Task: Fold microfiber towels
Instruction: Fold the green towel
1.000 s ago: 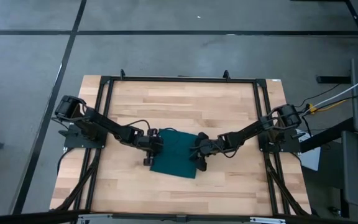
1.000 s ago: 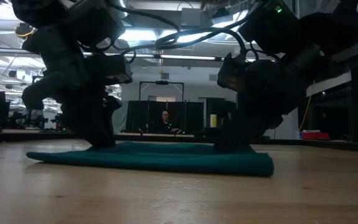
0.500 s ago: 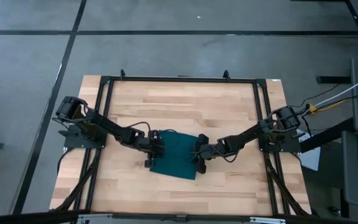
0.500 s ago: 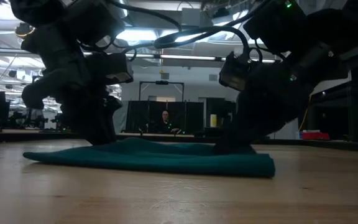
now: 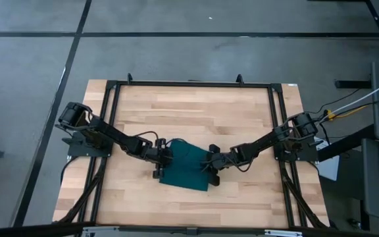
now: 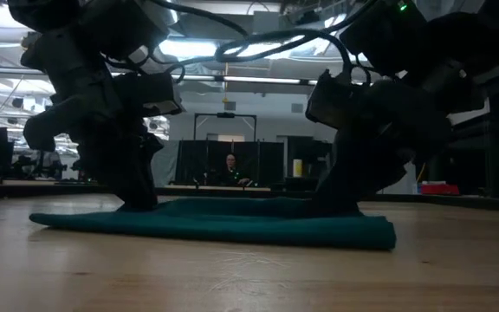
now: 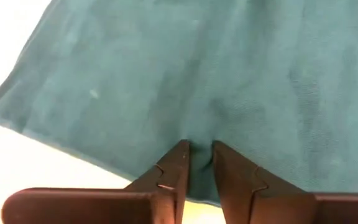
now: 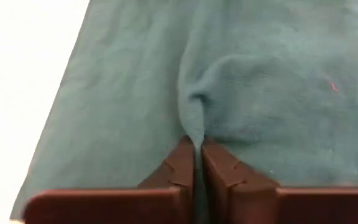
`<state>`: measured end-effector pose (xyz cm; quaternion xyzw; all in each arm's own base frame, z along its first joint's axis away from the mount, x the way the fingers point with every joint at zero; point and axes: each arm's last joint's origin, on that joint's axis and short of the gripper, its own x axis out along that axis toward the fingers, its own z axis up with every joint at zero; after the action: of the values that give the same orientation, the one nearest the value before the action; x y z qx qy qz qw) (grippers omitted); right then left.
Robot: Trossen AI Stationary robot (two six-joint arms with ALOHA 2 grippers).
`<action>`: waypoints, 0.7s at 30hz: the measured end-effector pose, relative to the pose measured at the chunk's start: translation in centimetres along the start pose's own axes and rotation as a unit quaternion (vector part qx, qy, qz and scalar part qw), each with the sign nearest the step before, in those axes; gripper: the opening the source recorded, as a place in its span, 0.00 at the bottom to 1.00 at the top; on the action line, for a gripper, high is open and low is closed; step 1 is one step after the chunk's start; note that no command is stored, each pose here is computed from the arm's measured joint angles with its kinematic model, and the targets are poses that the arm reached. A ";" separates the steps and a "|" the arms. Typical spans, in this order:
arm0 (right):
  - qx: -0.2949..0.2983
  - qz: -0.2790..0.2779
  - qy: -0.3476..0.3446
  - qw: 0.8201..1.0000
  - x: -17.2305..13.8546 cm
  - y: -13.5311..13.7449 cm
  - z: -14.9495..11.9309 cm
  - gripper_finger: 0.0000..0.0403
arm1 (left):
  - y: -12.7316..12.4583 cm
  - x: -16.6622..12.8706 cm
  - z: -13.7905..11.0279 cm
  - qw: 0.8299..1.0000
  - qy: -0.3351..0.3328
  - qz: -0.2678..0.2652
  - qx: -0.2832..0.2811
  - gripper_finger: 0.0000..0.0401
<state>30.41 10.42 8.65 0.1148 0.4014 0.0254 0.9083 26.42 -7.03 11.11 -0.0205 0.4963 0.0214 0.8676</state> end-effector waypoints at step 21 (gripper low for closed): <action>-0.102 0.030 -0.049 0.993 -2.7 6.7 7.3 0.01 | -4.6 -7.0 2.9 0.991 -0.124 -0.035 -0.029 0.01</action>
<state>34.26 15.22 16.95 0.0343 0.3478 0.0876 0.9328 25.63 -11.57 18.66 -0.0608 0.3830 0.0076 0.9217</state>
